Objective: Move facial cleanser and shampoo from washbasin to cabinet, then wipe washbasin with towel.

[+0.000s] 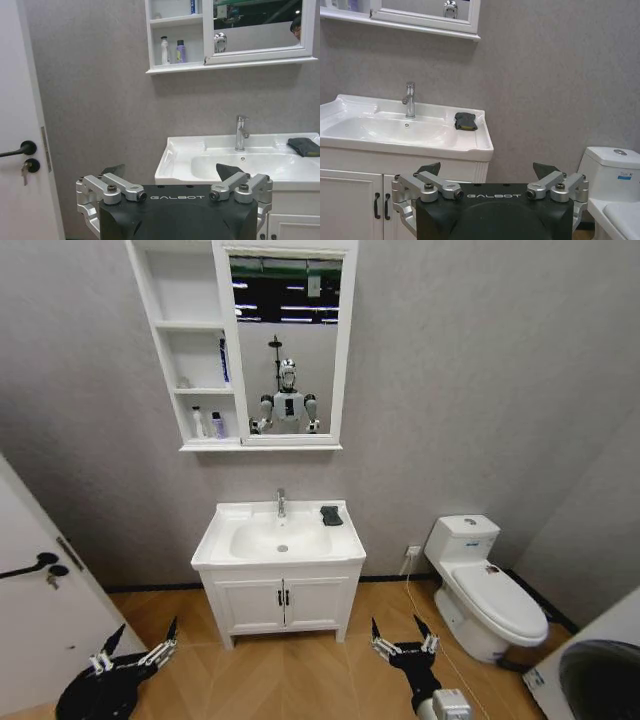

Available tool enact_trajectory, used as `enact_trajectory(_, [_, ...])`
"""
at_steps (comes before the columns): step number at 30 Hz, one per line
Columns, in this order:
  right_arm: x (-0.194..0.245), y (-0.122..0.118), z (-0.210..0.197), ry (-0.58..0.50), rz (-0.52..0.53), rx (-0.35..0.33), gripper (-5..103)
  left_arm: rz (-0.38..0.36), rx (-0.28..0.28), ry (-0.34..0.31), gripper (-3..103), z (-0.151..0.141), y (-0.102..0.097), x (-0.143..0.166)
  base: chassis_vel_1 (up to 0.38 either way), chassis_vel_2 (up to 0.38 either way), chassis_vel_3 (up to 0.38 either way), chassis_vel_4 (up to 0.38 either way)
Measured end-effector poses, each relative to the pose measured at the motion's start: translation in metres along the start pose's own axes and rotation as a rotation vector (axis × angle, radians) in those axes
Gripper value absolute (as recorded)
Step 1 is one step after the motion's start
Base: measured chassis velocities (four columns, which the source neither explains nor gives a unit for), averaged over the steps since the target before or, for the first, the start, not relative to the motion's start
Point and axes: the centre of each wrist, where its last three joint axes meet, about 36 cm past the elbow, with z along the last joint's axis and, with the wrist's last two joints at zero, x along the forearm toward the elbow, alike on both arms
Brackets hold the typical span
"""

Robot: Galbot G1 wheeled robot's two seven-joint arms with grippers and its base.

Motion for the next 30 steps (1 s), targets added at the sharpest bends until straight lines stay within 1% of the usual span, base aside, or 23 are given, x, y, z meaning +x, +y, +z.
enact_trajectory(3, [-0.002, -0.001, 0.004, -0.034, -0.009, -0.001, 100, 0.000, 0.000, 0.000, 100, 0.000, 0.000, 0.000, 0.324, -0.316, -0.333, 0.323])
enact_trajectory(7, [-0.001, 0.000, 0.006, -0.030, -0.021, -0.001, 100, 0.000, 0.000, 0.000, 100, 0.000, 0.000, 0.000, 0.259, -0.269, -0.258, 0.261])
enact_trajectory(12, [-0.002, 0.002, 0.010, -0.024, -0.028, -0.003, 100, 0.000, 0.000, 0.000, 100, 0.000, 0.000, 0.000, 0.046, 0.016, -0.117, 0.084])
enact_trajectory(23, [-0.010, 0.005, 0.018, -0.044, -0.043, -0.016, 100, 0.000, 0.000, 0.000, 100, 0.000, 0.000, 0.000, -0.047, 0.023, 0.054, -0.024])
enact_trajectory(30, [-0.001, 0.005, 0.019, -0.029, -0.053, -0.007, 100, 0.000, 0.000, 0.000, 100, 0.000, 0.000, 0.000, 0.000, 0.000, 0.000, 0.000])
